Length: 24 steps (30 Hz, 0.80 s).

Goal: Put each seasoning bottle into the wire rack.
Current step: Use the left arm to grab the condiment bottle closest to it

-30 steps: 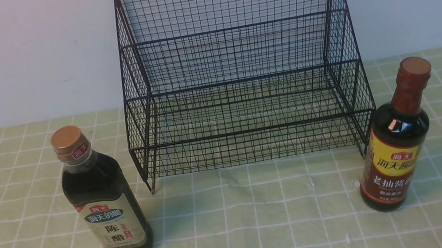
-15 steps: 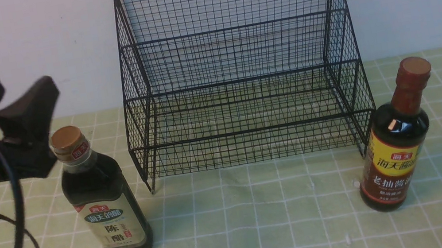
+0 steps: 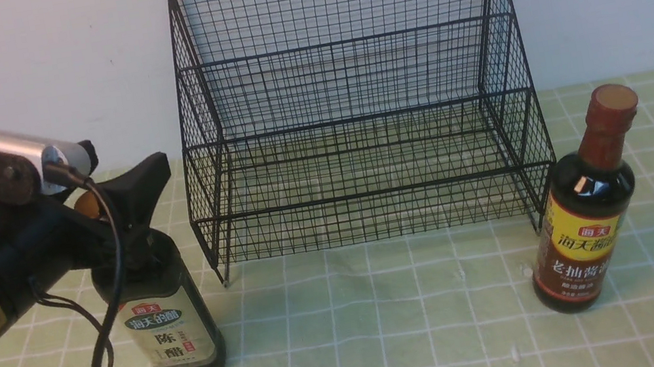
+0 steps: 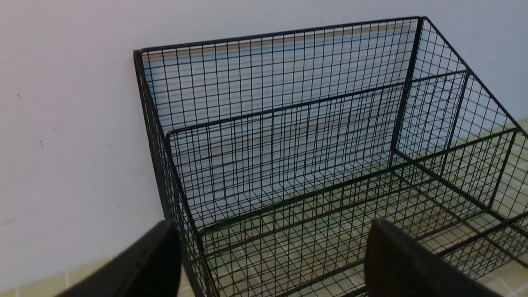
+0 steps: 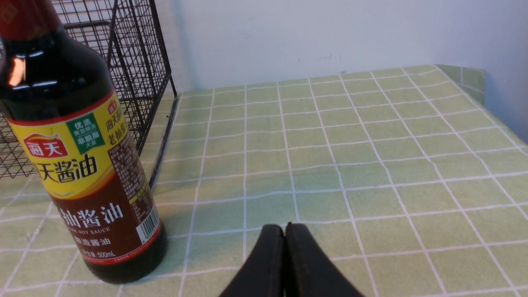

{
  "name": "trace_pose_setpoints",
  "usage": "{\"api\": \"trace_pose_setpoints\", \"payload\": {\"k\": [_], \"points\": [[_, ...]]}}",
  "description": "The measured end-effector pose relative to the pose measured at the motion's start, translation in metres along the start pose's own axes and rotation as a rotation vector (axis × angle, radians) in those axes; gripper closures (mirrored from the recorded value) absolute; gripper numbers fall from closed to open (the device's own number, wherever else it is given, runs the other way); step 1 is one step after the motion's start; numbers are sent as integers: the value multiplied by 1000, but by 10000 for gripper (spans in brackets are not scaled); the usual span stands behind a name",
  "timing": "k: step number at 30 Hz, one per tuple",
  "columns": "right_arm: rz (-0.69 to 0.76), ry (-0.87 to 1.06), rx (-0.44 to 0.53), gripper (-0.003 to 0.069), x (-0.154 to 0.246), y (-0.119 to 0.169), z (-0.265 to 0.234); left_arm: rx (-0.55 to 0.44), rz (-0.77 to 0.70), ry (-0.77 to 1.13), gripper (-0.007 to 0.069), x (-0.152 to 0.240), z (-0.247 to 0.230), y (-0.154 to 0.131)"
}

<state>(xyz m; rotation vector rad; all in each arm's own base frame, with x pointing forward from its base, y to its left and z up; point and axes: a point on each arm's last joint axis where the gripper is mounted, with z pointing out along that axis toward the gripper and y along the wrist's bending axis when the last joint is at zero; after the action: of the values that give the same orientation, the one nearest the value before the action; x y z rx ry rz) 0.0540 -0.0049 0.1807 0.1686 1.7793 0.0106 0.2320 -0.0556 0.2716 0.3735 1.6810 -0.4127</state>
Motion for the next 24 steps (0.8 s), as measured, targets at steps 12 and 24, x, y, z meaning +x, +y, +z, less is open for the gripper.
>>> {"api": "trace_pose_setpoints", "payload": {"k": [12, 24], "points": [[0, 0, 0, 672, 0, 0, 0, 3, -23, 95, 82, 23, 17, 7], [0, 0, 0, 672, 0, 0, 0, 3, -33, 97, 321, 24, 18, 8]]}}
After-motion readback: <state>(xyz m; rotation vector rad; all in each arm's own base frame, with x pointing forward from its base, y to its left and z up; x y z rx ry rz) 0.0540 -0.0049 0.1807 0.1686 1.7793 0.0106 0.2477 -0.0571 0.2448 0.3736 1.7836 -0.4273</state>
